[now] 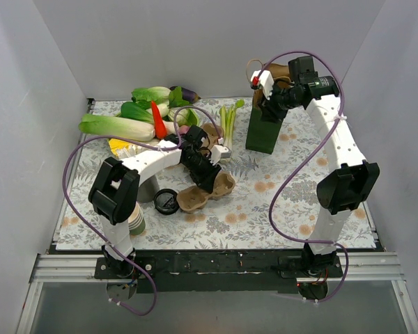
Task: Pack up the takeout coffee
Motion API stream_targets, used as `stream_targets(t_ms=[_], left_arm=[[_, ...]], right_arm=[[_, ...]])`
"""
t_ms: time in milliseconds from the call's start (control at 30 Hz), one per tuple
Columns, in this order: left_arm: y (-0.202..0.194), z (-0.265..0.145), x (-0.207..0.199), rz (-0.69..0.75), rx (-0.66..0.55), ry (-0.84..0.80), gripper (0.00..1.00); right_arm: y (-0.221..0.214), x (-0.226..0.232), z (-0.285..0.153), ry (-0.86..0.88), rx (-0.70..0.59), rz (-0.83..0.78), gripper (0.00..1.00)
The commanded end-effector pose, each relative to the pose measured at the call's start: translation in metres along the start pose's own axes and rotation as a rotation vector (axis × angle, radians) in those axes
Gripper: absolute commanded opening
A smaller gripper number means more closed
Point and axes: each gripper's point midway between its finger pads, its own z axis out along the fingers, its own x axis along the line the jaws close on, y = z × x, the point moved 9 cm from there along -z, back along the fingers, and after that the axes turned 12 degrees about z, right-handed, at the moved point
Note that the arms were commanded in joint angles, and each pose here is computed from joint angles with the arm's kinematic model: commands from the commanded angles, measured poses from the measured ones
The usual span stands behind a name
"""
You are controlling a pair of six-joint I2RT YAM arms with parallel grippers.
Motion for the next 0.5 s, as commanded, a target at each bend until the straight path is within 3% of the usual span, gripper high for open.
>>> stream_targets(t_ms=[0, 133, 167, 200, 267, 400, 467], left_arm=[[0.012, -0.015, -0.005, 0.030, -0.077, 0.036, 0.04], [0.019, -0.017, -0.004, 0.015, -0.087, 0.034, 0.13], [0.020, -0.017, -0.004, 0.016, -0.086, 0.035, 0.29], [0.021, -0.019, -0.005, 0.015, -0.087, 0.034, 0.34], [0.024, -0.025, -0.009, 0.019, -0.098, 0.028, 0.52], [0.030, -0.045, -0.020, 0.082, -0.155, 0.073, 0.67], [0.030, -0.050, -0.019, 0.102, -0.168, 0.105, 0.69]], right_arm=[[-0.007, 0.010, -0.006, 0.021, 0.061, -0.016, 0.33], [-0.010, 0.021, -0.020, 0.045, 0.094, -0.052, 0.08], [-0.011, 0.024, -0.023, 0.057, 0.104, -0.058, 0.05], [-0.012, 0.028, -0.026, 0.072, 0.108, -0.066, 0.01], [-0.018, 0.044, -0.038, 0.124, 0.125, -0.100, 0.01], [-0.033, 0.077, -0.062, 0.169, 0.088, -0.245, 0.01], [-0.039, 0.098, -0.078, 0.167, 0.072, -0.352, 0.01]])
